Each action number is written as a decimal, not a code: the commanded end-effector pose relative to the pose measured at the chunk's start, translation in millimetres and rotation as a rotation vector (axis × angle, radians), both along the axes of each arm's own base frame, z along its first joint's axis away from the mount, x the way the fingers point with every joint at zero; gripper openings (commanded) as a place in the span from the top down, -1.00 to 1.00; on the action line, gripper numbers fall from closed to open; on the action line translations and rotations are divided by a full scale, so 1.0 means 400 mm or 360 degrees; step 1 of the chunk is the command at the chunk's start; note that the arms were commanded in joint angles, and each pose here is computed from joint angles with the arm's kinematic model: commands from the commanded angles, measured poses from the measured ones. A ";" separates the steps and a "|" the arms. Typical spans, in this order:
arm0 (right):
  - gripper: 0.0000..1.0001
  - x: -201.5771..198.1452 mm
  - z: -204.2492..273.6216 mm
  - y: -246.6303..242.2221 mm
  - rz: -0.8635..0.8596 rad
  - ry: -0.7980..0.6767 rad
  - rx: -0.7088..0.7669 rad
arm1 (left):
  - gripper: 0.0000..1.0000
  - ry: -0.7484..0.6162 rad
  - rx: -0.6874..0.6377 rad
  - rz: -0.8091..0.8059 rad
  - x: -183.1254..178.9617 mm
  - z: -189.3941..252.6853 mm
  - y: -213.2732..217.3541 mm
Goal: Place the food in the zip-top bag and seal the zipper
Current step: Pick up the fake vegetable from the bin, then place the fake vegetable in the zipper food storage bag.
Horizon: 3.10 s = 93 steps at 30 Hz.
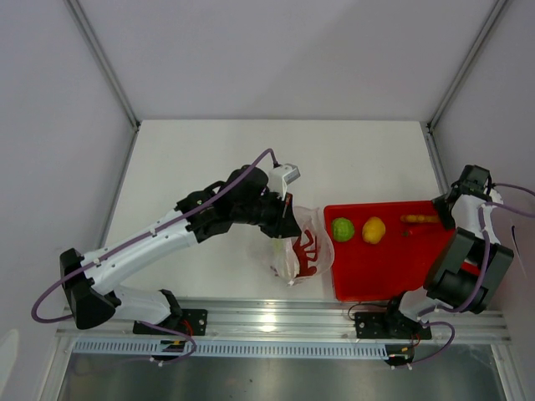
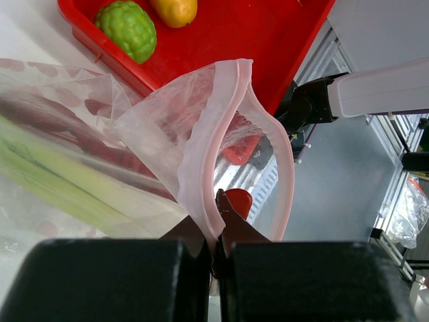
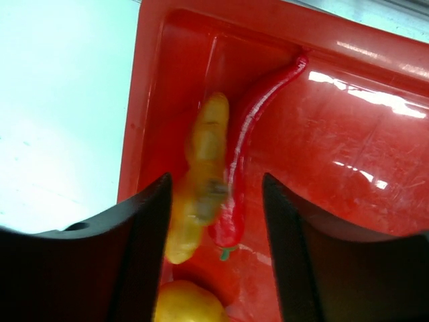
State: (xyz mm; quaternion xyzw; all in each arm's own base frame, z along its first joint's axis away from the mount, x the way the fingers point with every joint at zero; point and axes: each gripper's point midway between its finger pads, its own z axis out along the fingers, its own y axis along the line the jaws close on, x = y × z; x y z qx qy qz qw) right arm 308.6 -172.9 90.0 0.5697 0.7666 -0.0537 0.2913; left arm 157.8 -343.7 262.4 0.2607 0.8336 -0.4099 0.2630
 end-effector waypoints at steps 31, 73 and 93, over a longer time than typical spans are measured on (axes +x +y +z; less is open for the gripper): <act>1.00 -0.059 0.056 0.048 0.0065 -0.0062 -0.0099 | 0.99 -0.0043 -0.0063 -0.0048 0.014 0.076 -0.029; 1.00 -0.204 0.888 0.856 0.2108 -0.1593 -0.0514 | 0.99 0.0205 0.0040 0.0019 0.108 0.181 -0.054; 1.00 -0.183 0.670 0.987 0.2276 -0.1083 -0.0872 | 0.99 0.0321 -0.0082 0.0052 0.114 0.234 -0.042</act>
